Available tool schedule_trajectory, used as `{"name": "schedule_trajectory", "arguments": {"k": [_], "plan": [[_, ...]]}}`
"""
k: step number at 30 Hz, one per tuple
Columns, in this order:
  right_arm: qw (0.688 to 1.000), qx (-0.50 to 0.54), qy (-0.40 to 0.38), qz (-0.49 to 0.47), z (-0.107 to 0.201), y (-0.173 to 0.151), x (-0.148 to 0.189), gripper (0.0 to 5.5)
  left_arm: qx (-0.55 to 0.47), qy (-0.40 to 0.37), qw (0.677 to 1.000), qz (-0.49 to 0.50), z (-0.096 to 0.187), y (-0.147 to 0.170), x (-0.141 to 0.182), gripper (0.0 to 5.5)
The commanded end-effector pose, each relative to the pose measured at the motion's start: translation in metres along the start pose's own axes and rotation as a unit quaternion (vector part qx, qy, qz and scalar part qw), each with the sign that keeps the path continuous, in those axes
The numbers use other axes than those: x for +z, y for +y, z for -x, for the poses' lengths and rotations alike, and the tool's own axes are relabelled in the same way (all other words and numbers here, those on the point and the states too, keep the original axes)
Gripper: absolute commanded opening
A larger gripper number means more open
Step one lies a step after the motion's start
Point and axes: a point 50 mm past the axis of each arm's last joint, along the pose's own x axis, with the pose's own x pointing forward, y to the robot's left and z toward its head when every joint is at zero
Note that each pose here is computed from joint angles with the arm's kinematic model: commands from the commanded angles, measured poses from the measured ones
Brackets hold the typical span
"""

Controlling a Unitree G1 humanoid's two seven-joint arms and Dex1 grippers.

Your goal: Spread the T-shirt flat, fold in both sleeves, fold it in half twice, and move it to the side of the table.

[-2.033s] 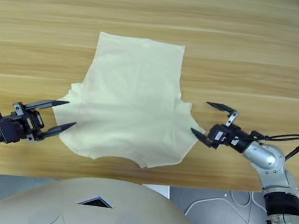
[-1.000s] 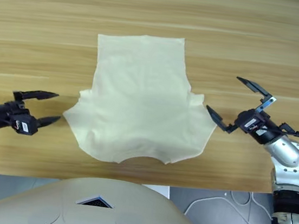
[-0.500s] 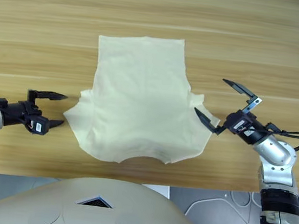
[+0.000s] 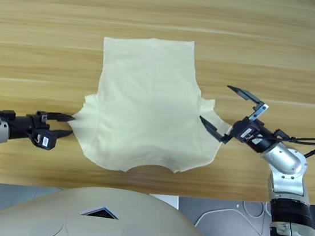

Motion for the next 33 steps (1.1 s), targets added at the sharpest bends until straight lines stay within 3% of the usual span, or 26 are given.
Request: {"name": "schedule_trajectory", "arguments": {"k": [1, 12, 24, 33], "plan": [[1.000, 0.000, -0.008, -0.008, -0.001, 0.001, 0.002, 5.40, -0.020, 0.014, 1.000, 0.001, -0.001, -0.003, -0.004, 1.67], [1.000, 0.005, -0.016, -0.013, -0.004, 0.002, 0.003, 5.40, -0.006, 0.038, 0.999, -0.001, 0.001, 0.000, -0.015, 0.02], [1.000, 0.006, -0.016, -0.013, -0.004, 0.003, 0.003, 5.40, 0.050, -0.027, 0.998, 0.003, -0.004, 0.005, 0.001, 0.02], [1.000, 0.009, -0.019, -0.012, -0.004, 0.004, 0.005, 5.40, 0.084, -0.014, 0.996, -0.007, -0.005, 0.009, -0.007, 0.02]]}}
